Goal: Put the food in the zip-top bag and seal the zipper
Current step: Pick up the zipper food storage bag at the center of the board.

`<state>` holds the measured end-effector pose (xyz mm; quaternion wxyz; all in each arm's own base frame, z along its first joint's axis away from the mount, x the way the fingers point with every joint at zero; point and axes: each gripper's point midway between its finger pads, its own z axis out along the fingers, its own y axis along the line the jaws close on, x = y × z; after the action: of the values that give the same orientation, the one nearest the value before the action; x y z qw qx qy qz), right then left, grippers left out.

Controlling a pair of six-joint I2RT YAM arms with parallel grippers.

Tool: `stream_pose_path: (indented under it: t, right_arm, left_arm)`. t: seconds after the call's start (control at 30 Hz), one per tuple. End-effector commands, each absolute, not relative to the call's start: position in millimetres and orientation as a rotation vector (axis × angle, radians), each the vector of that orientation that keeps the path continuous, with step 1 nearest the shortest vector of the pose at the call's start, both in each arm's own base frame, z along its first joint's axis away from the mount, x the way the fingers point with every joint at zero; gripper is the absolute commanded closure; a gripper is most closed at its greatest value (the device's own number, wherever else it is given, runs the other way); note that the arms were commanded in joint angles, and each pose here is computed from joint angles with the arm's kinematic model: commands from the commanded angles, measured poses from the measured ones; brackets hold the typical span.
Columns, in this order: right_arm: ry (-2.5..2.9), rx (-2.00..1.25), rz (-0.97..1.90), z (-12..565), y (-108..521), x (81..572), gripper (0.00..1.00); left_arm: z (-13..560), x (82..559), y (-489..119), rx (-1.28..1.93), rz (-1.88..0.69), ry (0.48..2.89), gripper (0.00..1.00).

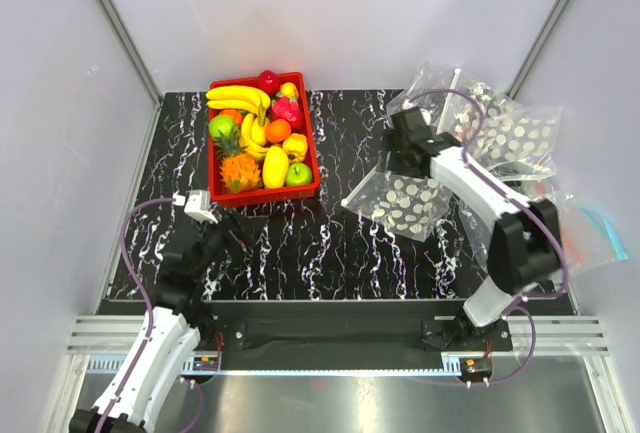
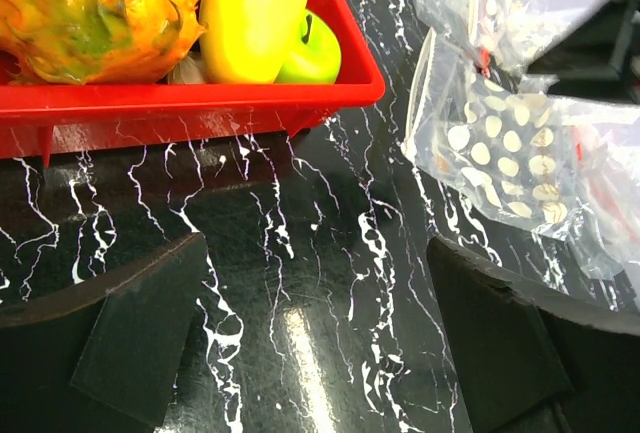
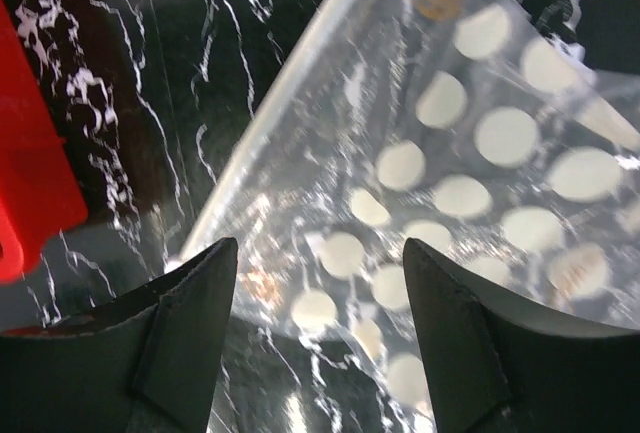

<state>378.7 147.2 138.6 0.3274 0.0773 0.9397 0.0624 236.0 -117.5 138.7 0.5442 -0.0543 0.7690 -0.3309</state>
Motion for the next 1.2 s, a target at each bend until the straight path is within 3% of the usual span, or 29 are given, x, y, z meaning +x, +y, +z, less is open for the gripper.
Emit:
stream_pose_path:
  t: [0.0, 0.33, 0.7, 0.73, 0.97, 1.03, 1.17]
  right_arm:
    - [2.423, 0.299, 0.092, 141.9, 157.0, 407.2, 0.25]
    - [2.471, 0.536, -0.137, 97.0, 177.9, 443.8, 0.17]
    - [2.533, 0.528, -0.231, 51.4, 184.0, 441.0, 0.23]
    - [2.537, 0.519, -0.228, 49.0, 185.0, 441.5, 0.26]
    - [2.505, 0.451, -0.213, 69.8, 188.5, 429.1, 0.73]
    - [2.501, 0.415, -0.174, 80.5, 190.3, 423.4, 0.96]
    - [2.516, 0.338, -0.106, 91.6, 192.5, 412.4, 1.00]
  left_arm:
    - [165.3, 245.1, -115.7, -0.106, -0.746, 1.738, 0.01]
    - [165.0, 244.8, -119.4, -0.095, -0.741, 1.747, 0.01]
    - [165.7, 243.6, -121.9, -0.086, -0.739, 1.750, 0.01]
    - [166.7, 244.1, -121.6, -0.088, -0.737, 1.748, 0.01]
    - [167.0, 243.5, -121.9, -0.082, -0.728, 1.752, 0.01]
    - [167.0, 243.4, -122.5, -0.082, -0.730, 1.753, 0.01]
    - [167.1, 243.4, -127.1, -0.065, -0.739, 1.757, 0.01]
